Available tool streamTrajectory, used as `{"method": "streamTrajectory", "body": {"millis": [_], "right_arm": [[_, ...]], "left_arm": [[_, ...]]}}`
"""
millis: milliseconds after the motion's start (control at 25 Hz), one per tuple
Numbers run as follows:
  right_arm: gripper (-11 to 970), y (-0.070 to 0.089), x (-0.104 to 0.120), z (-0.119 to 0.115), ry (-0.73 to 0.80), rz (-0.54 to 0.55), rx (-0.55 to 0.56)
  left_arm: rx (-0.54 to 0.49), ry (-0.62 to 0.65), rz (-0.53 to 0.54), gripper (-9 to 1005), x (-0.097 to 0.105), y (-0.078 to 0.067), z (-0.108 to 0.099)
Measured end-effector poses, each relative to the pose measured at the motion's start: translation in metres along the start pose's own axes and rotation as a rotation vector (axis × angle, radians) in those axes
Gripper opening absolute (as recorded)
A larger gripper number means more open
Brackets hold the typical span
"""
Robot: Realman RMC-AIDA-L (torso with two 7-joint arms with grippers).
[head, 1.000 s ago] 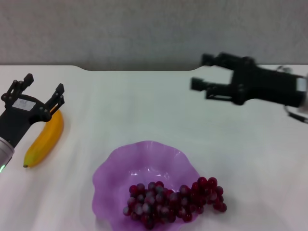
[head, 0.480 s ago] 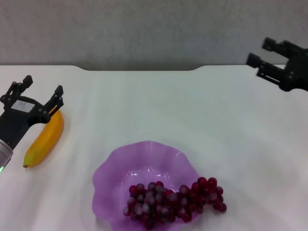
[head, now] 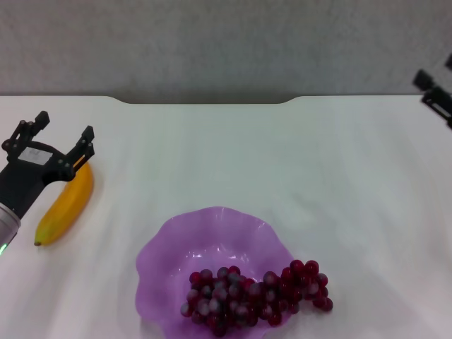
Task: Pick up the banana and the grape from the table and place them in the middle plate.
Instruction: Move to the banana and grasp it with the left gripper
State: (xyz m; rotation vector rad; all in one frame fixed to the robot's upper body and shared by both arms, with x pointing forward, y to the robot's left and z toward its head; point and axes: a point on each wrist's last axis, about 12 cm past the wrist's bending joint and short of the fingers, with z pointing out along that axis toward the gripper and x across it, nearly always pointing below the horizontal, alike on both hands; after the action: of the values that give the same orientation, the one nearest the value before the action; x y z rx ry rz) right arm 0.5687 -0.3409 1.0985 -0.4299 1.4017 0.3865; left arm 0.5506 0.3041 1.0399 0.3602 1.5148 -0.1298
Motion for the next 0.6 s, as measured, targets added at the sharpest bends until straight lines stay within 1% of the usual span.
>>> {"method": "streamTrajectory", "body": {"millis": [160, 320, 480, 520, 560, 600], "right_arm": [[699, -0.003, 0.007, -0.014, -0.067, -0.060, 0.149], [699, 0.001, 0.017, -0.026, -0.101, -0.118, 0.289], [699, 0.013, 0.031, -0.032, -0.080, -0.185, 0.374], [699, 0.018, 0.034, -0.032, -0.070, -0.210, 0.392], [699, 0.030, 0.040, -0.032, -0.056, -0.269, 0.436], [699, 0.030, 0.040, -0.032, -0.056, -0.269, 0.436]], "left_arm": [[-0.002, 0.006, 0.001, 827, 0.001, 0.000, -0.001], [-0.003, 0.013, 0.001, 827, 0.002, 0.000, -0.001], [-0.005, 0.036, -0.002, 827, 0.004, -0.001, 0.002], [-0.004, 0.041, -0.003, 827, 0.004, -0.002, 0.003], [-0.003, 0.044, -0.004, 827, 0.004, -0.003, 0.004], [-0.003, 0.044, -0.004, 827, 0.004, -0.003, 0.004]]}}
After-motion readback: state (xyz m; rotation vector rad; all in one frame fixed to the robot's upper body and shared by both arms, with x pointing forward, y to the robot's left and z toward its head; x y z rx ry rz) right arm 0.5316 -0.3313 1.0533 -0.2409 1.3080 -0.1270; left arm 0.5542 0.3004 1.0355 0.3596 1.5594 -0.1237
